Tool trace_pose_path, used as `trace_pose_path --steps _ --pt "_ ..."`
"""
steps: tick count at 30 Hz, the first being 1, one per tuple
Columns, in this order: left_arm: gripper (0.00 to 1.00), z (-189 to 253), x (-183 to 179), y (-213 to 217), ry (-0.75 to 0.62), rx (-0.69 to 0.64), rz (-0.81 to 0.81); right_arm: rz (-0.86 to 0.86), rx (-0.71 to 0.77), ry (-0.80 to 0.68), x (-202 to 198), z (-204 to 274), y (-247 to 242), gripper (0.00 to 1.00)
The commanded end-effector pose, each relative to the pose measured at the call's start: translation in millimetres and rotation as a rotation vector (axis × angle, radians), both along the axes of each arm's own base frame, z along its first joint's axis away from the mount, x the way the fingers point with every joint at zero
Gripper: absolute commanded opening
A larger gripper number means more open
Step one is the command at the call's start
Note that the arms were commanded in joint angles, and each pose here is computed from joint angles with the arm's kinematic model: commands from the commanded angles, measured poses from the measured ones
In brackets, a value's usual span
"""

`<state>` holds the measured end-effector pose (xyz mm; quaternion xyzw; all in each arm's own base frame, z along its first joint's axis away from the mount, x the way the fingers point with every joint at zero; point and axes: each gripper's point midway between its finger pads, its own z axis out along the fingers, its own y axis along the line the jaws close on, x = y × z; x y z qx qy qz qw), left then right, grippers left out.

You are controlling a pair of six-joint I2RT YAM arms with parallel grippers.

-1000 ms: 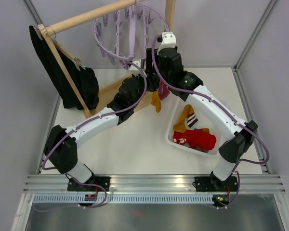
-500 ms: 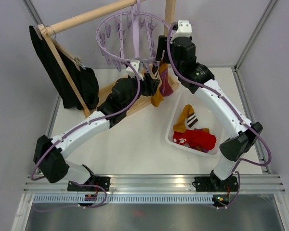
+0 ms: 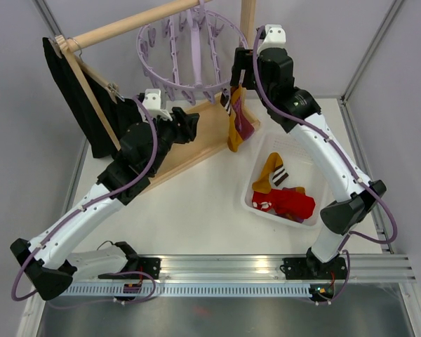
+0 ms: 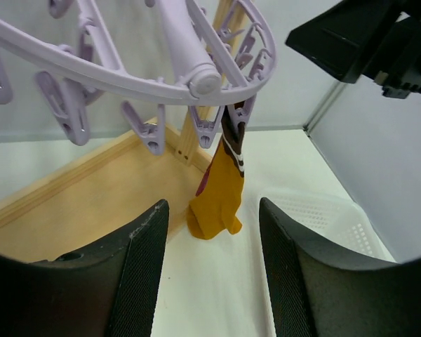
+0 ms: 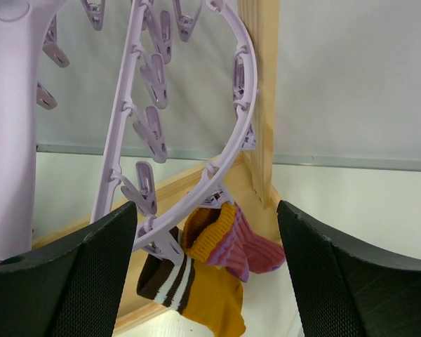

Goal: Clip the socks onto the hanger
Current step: Clamp the sock onto the hanger, then pick up the sock from the bin.

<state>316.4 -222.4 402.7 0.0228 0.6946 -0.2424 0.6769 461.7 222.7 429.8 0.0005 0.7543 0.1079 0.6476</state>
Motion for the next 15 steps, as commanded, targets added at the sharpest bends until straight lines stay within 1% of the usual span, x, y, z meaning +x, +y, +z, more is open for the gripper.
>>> trace_pose_path --steps 1,6,8,9,10,11,12,13,14,15 --pt "0.6 12.2 -1.7 19.7 -0.006 0.027 0.077 0.052 0.061 -0.046 -15.0 34.9 -1.4 0.87" --pt "0.62 15.9 -4.1 22.3 -0.006 0.043 0.076 0.029 0.074 -0.049 -37.7 50.2 -21.6 0.9" --pt "0.63 17.6 -6.3 22.1 -0.009 0.044 0.065 -0.011 0.061 0.005 -42.7 33.2 -33.7 0.9" --pt "0.63 19.0 -8.4 22.8 -0.011 0.047 0.059 -0.026 0.073 0.006 -50.6 36.0 -45.6 0.9" --pt "0.64 22.8 -10.1 23.5 -0.016 0.046 0.055 -0.038 0.073 0.03 -54.5 28.0 -51.5 0.91" --pt "0.64 23.8 -11.2 22.6 -0.016 0.049 0.046 -0.054 0.058 0.077 -55.6 6.3 -57.2 0.91" --pt "0.64 24.3 -12.4 22.4 -0.015 0.052 0.04 -0.071 0.066 0.078 -64.3 6.4 -69.6 0.91" --pt "0.64 27.2 -14.9 23.4 -0.02 0.05 0.034 -0.075 0.059 0.1 -68.0 -3.4 -73.0 0.91" --pt "0.65 26.9 -16.4 22.9 -0.022 0.053 0.025 -0.085 0.036 0.152 -70.5 -29.7 -76.9 0.9" --pt "0.65 28.8 -17.8 23.5 -0.026 0.051 0.022 -0.102 0.038 0.15 -78.8 -31.3 -86.4 0.9"
